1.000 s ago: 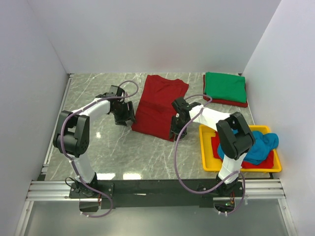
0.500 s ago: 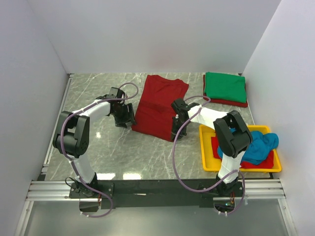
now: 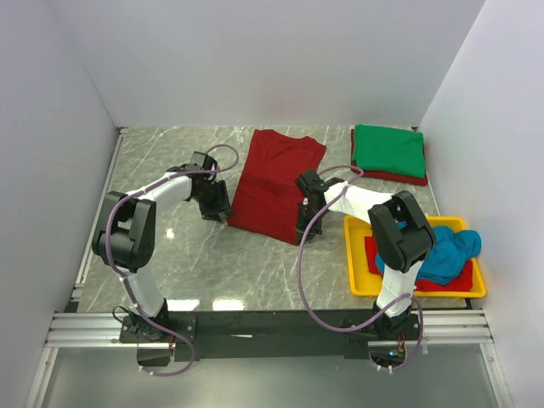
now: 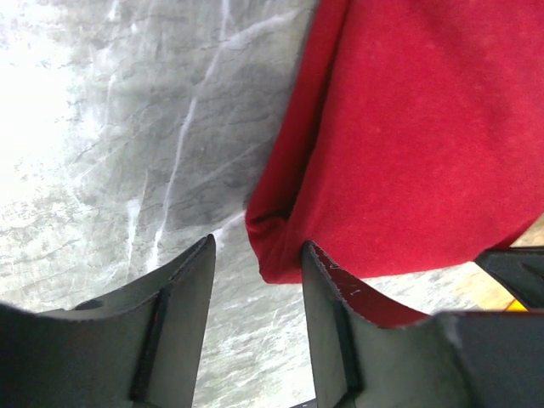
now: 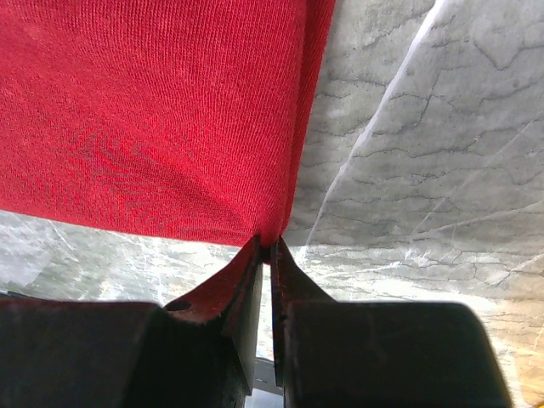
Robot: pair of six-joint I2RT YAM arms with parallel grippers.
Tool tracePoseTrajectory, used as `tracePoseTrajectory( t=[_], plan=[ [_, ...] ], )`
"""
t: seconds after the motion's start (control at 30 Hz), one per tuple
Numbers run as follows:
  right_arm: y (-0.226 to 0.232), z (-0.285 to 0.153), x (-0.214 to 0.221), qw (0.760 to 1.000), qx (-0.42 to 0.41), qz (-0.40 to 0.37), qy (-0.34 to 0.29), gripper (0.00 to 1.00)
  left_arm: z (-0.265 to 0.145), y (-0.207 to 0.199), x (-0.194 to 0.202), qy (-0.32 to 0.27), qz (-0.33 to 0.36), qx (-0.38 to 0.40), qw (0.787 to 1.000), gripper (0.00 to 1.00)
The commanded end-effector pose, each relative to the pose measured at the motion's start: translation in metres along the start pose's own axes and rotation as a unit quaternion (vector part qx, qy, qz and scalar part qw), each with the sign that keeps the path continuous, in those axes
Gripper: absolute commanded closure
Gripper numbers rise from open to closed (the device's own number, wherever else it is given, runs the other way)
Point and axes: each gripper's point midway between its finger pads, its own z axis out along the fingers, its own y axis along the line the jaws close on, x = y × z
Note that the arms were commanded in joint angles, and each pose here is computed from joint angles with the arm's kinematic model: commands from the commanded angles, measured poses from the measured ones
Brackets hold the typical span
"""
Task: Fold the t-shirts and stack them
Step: Fold the tshirt
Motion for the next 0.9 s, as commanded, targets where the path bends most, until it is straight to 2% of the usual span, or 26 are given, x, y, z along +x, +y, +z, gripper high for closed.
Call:
tracePoseTrajectory(
  t=[0.0,0.3,0.87],
  plan=[
    [-0.003,0.003,0.000,1.000,0.011,-0.002,-0.002,0.87,0.002,0.002,-0.002,0.005,-0.003,-0.016,1.000,0.50],
    [-0.003,0.003,0.001,1.000,0.011,-0.004,-0.002,0.87,0.013,0.005,0.004,0.028,-0.004,-0.022,0.999,0.59],
    [-0.003,0.003,-0.001,1.000,0.013,-0.003,-0.001,0.89,0.024,-0.006,0.013,0.057,0.012,0.007,0.998,0.66]
  ],
)
